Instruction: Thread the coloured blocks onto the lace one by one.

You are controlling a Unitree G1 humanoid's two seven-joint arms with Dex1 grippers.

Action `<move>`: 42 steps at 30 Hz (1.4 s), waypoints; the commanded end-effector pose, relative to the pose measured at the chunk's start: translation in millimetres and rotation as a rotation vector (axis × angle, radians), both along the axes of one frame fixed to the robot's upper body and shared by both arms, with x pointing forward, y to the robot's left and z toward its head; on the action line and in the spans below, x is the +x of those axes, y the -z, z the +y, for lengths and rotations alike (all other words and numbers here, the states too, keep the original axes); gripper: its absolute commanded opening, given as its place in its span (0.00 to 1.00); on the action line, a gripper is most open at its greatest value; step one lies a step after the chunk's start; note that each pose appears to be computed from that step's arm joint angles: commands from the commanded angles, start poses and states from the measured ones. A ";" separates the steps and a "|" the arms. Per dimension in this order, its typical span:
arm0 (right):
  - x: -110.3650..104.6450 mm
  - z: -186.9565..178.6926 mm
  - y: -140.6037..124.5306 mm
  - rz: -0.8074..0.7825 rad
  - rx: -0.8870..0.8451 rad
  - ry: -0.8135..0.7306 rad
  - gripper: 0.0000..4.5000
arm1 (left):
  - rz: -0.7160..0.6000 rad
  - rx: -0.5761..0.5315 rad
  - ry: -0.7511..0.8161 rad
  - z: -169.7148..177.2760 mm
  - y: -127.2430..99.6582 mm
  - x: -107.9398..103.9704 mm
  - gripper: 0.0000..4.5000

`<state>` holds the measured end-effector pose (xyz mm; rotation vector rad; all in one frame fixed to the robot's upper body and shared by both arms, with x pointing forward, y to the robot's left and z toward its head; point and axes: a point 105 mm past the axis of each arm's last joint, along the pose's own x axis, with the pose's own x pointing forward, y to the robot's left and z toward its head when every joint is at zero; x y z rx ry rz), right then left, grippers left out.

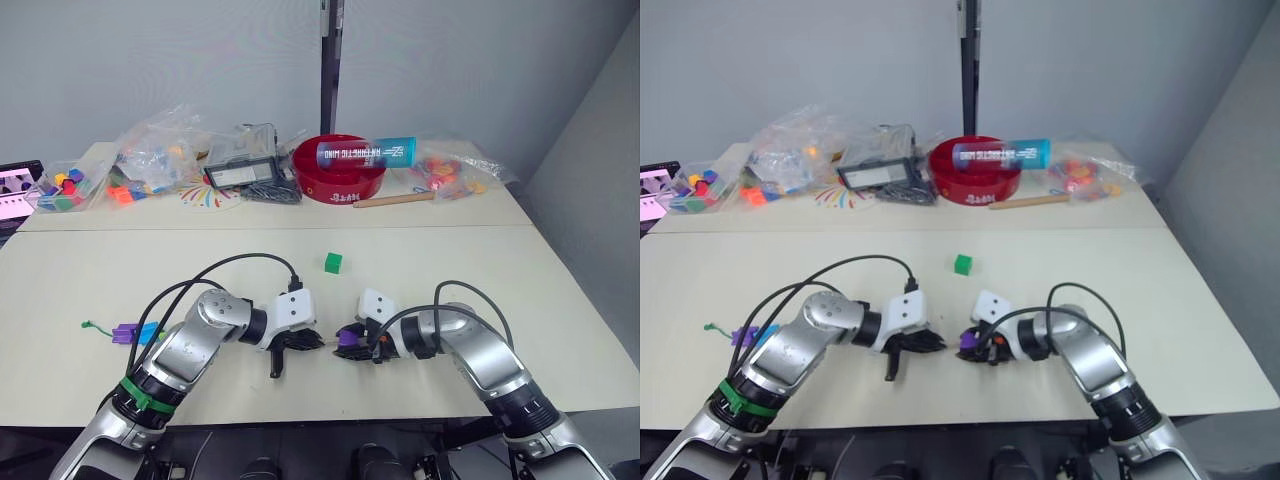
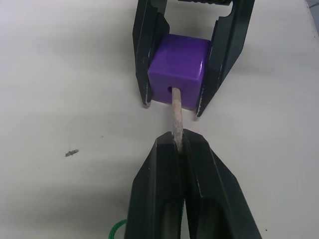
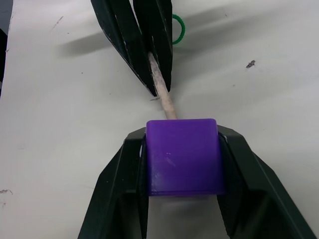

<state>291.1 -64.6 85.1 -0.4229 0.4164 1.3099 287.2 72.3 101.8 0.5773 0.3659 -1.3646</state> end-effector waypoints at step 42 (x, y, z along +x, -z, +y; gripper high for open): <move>-9.6 8.5 7.8 0.053 -0.108 0.022 0.27 | -0.022 -0.096 0.040 40.9 -8.4 -1.0 0.51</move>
